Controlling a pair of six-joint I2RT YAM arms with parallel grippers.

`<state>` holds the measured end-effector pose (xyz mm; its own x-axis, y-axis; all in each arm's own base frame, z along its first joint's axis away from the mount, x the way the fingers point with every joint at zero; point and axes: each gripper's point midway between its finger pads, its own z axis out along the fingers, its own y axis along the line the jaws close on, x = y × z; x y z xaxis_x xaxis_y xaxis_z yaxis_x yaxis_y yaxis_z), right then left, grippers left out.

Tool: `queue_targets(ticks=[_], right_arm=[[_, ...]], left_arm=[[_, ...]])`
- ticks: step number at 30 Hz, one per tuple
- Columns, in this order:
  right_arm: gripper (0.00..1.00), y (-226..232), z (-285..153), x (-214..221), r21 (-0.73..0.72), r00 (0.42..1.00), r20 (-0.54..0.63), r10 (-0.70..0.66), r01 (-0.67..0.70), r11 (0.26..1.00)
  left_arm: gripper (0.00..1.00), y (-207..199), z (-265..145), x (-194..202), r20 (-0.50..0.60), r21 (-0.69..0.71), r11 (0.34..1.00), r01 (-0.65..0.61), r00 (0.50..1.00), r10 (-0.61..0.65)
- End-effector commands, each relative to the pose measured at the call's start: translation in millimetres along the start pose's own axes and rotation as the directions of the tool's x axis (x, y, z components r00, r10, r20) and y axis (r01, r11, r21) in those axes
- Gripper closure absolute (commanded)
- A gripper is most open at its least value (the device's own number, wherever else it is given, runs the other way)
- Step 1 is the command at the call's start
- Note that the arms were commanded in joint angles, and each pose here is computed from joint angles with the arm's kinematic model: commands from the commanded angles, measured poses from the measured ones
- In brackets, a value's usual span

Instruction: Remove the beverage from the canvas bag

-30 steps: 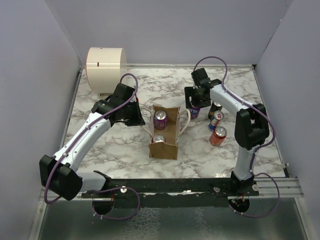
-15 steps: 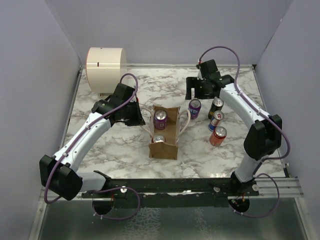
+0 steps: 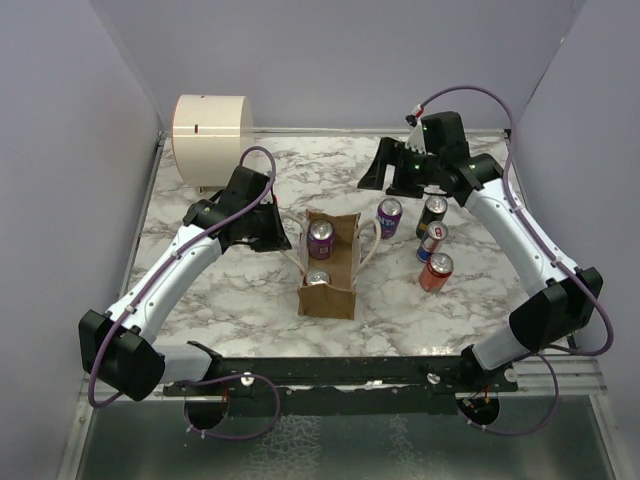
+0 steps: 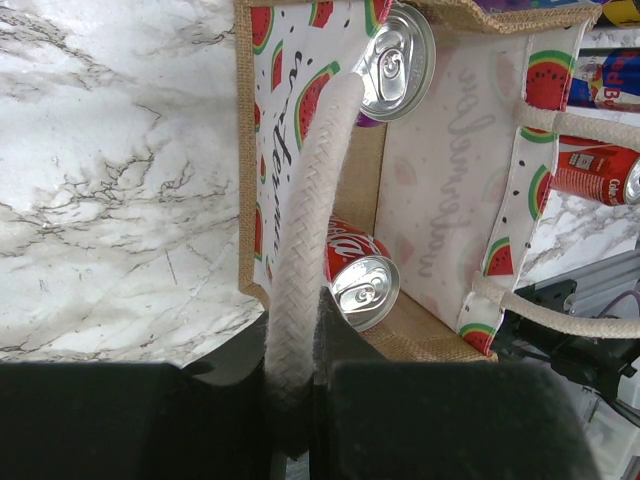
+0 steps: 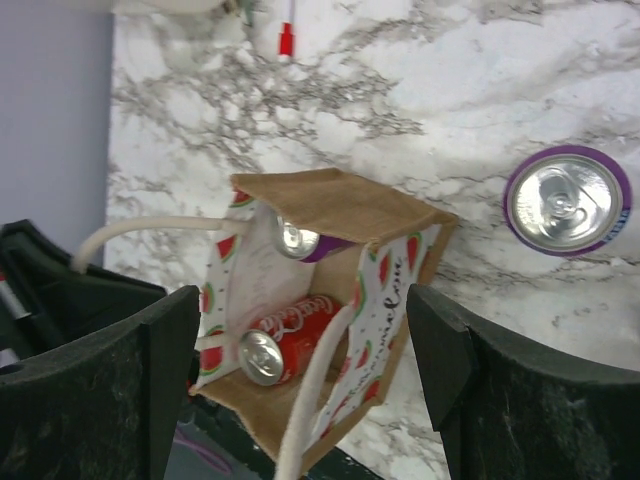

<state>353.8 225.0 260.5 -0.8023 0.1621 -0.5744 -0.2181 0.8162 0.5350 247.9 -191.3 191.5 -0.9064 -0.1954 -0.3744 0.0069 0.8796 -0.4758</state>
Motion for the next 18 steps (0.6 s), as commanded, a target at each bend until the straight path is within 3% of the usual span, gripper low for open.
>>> queue_targets(ticks=[1,10,18], right_arm=[[0.16,59,-30,-14,-0.186,0.998,0.054,0.018,-0.008,0.983],[0.13,120,-14,42,-0.238,0.998,-0.012,-0.062,0.058,0.969],[0.13,166,-8,33,-0.235,0.979,0.055,-0.199,0.206,0.950]], left_arm=[[1.00,-3,3,-1,-0.003,0.018,1.000,0.007,1.000,-0.007],[1.00,-2,4,0,-0.004,0.016,1.000,0.007,1.000,-0.006],[1.00,0,2,1,0.002,0.013,1.000,0.000,1.000,0.000]])
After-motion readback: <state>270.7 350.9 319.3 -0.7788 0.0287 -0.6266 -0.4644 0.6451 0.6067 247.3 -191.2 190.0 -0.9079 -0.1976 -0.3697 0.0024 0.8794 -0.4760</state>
